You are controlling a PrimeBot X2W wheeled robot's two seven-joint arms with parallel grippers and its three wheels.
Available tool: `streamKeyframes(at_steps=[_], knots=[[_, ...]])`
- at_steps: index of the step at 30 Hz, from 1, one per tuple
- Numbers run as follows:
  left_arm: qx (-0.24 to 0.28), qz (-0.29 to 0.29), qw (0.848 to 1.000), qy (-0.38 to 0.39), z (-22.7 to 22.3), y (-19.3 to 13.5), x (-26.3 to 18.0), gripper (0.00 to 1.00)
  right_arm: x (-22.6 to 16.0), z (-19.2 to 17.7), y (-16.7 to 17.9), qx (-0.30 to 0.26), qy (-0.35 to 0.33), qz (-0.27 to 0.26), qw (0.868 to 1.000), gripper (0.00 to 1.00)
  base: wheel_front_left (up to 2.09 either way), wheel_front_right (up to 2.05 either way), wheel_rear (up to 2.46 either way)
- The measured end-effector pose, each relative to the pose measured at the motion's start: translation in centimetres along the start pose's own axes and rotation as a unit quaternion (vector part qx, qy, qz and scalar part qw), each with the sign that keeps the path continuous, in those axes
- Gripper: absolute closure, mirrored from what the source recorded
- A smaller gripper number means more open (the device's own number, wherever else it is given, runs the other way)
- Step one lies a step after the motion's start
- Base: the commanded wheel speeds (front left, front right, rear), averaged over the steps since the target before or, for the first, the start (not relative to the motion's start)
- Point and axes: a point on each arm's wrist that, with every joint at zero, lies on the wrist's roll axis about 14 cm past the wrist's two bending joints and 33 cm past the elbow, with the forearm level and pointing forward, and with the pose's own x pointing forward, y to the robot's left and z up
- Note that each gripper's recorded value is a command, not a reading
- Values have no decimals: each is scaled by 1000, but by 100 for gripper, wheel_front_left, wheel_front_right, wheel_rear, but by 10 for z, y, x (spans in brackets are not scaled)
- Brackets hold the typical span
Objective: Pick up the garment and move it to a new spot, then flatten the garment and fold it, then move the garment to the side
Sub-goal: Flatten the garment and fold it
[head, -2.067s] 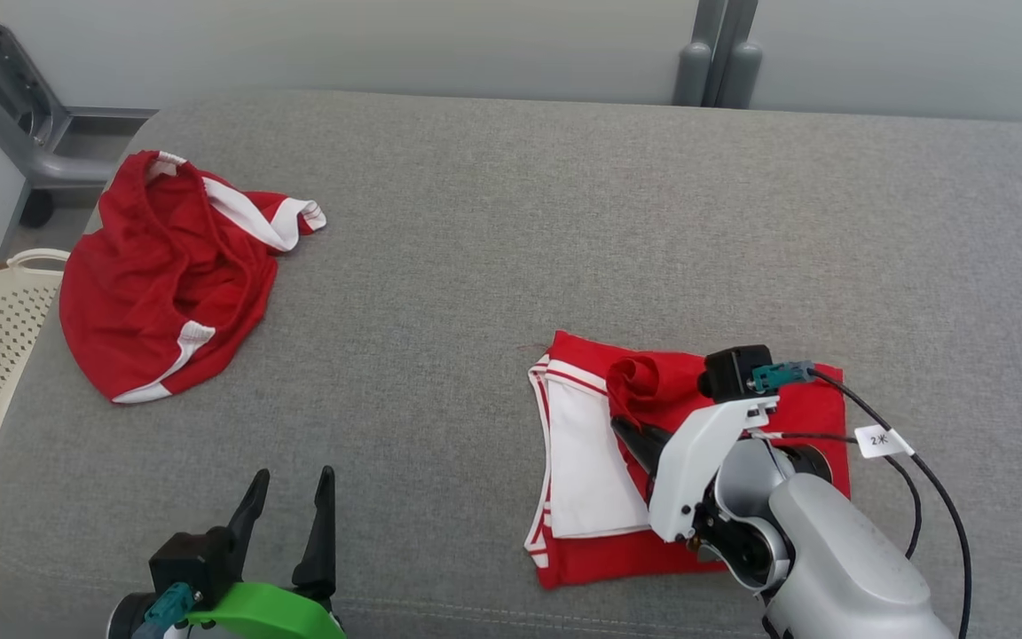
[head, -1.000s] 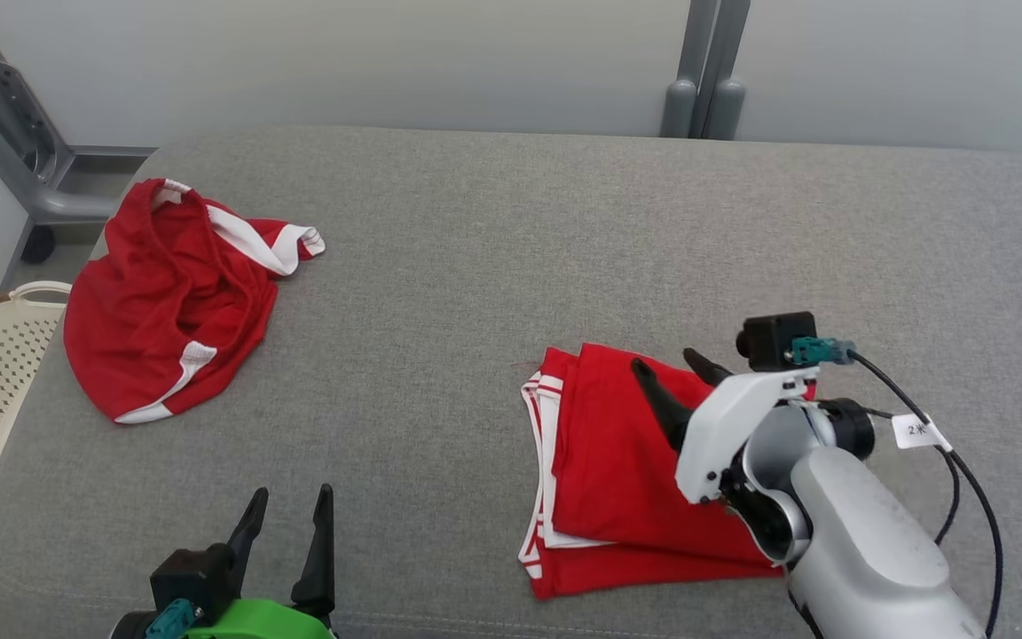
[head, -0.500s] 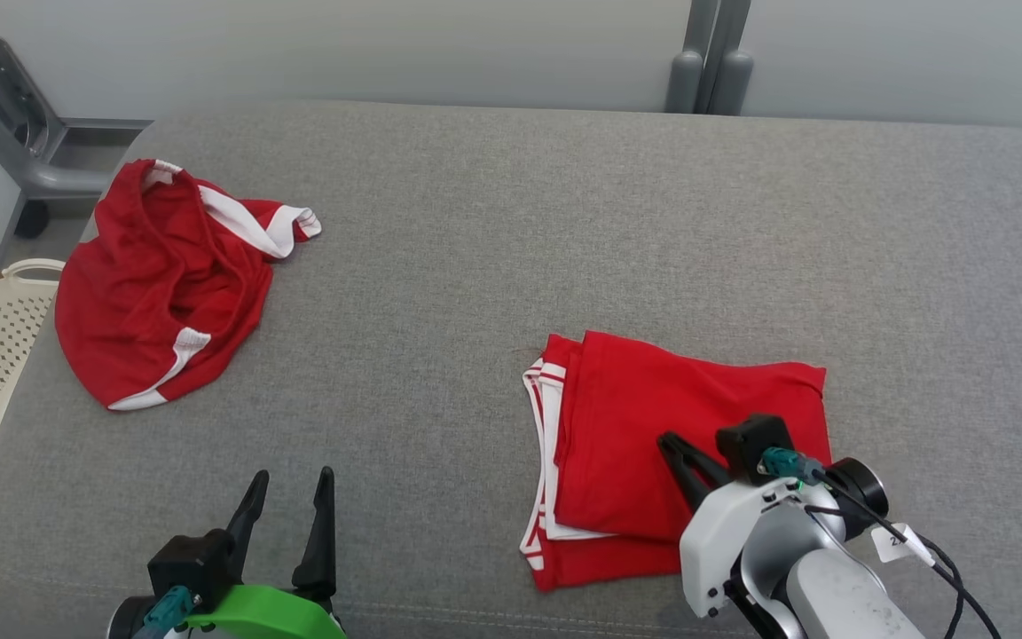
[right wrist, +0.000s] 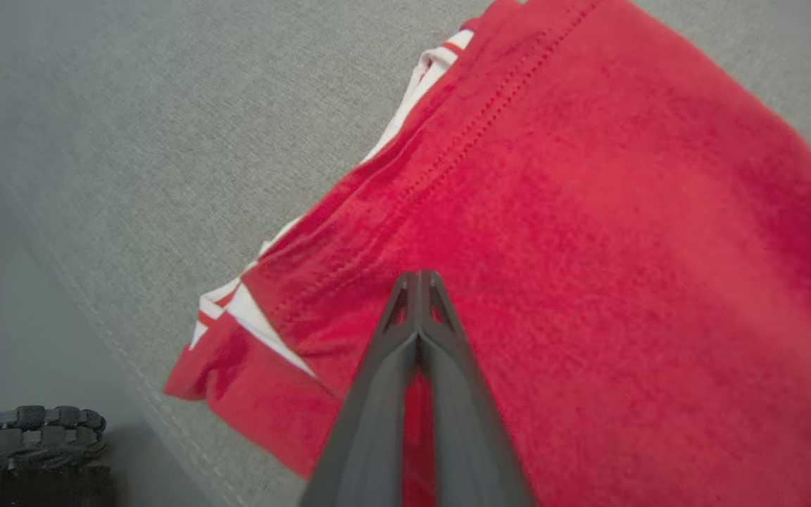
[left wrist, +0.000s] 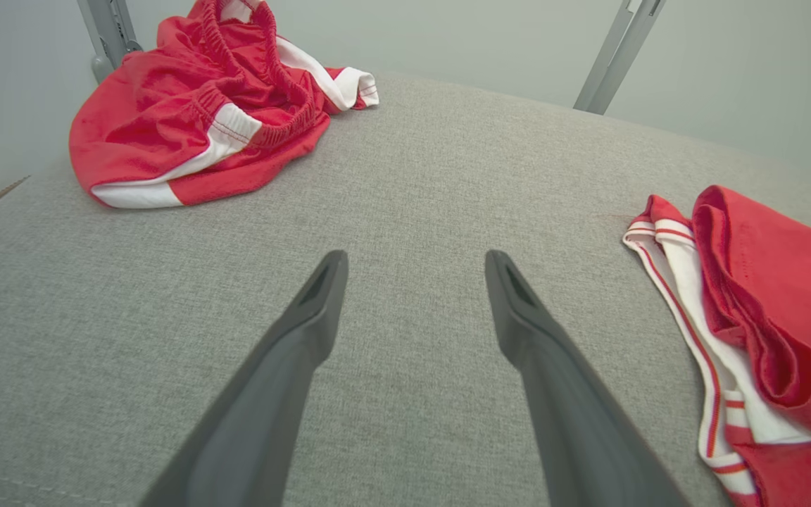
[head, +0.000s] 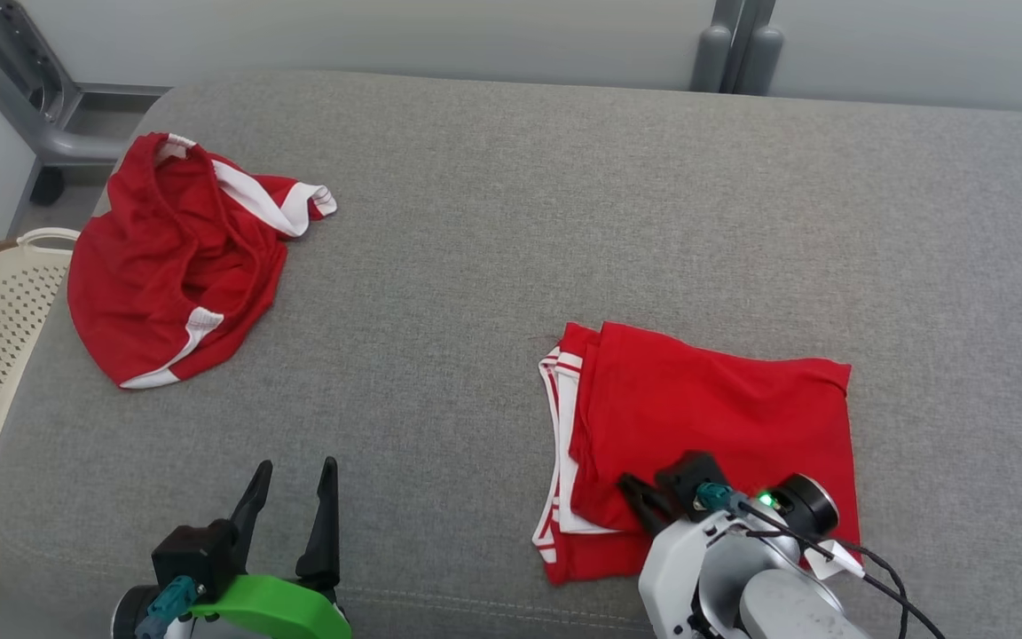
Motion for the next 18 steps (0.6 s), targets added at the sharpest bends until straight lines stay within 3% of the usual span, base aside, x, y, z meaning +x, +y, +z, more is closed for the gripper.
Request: streamKeyframes(at_steps=[18], knots=[[-1, 7, 1000, 2, -2, 5, -3, 0, 6, -11, 55, 7, 20, 90, 996, 100, 0, 0, 0]])
